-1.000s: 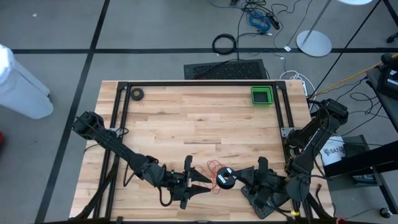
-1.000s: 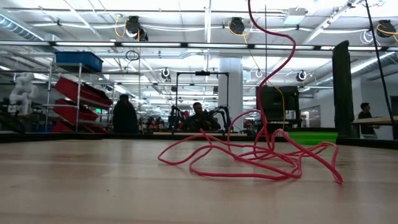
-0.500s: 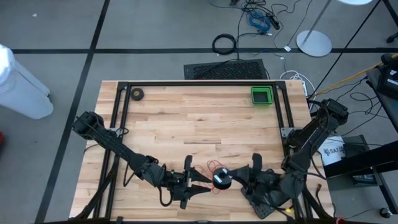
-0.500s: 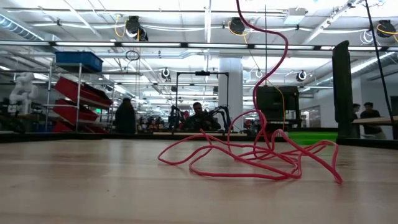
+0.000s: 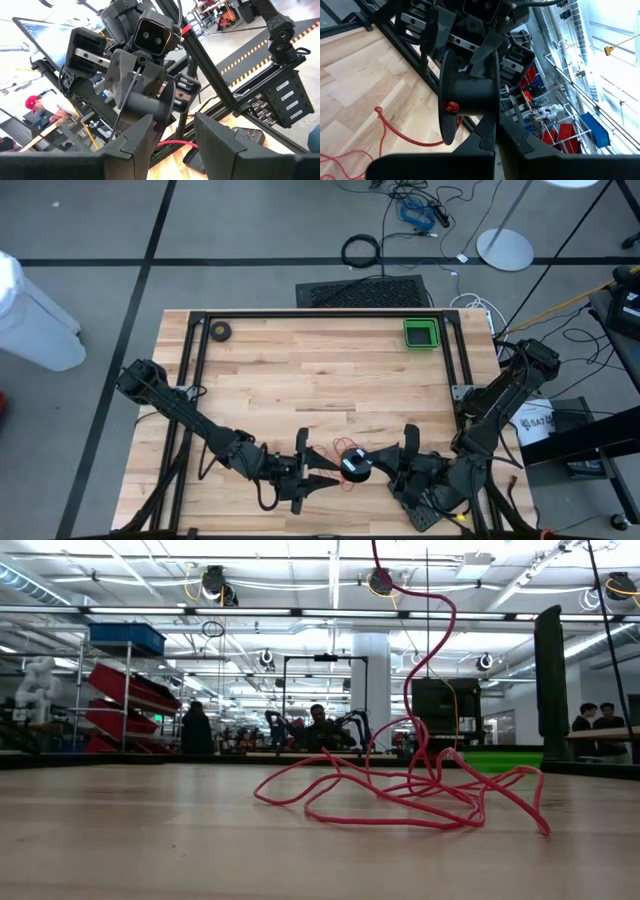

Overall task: Coil cords
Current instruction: Uncoil the red wire from the spool

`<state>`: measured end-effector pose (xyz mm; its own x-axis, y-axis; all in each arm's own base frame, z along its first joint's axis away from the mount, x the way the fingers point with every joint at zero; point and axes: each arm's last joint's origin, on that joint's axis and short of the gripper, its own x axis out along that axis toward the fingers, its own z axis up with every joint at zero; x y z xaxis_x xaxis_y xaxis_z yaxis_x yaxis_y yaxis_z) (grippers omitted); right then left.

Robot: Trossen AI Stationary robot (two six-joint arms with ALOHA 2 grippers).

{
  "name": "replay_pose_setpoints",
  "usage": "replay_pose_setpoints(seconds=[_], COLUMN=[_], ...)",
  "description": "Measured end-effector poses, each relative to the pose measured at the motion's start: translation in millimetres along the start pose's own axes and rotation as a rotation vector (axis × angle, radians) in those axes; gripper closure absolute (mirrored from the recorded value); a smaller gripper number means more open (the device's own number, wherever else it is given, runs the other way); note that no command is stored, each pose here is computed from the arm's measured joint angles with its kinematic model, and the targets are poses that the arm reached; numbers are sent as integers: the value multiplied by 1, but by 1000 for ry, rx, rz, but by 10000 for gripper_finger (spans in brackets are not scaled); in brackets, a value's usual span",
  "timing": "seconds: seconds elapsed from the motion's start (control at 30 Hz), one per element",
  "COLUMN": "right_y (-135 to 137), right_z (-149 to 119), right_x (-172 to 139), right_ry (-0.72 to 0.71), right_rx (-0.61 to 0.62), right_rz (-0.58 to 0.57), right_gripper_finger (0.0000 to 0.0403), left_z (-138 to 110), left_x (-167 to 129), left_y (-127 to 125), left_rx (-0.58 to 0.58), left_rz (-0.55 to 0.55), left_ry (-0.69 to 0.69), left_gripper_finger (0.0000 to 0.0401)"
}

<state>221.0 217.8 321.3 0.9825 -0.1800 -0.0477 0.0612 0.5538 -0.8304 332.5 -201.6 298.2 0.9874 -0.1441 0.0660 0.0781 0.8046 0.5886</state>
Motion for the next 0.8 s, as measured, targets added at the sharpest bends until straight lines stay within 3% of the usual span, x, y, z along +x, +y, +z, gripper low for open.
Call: replay_pose_setpoints(seconds=[0.47, 0.8], right_y=[-2, -2], right_z=[-3, -3], right_x=[5, 5], right_ry=[17, 17], right_rx=[111, 112], right_rz=[-13, -12], right_gripper_finger=[403, 403], left_z=[-2, -2], left_x=[0, 0], left_y=[0, 0], left_rx=[9, 10], left_rz=[14, 14], left_ry=[35, 36], left_gripper_finger=[250, 250])
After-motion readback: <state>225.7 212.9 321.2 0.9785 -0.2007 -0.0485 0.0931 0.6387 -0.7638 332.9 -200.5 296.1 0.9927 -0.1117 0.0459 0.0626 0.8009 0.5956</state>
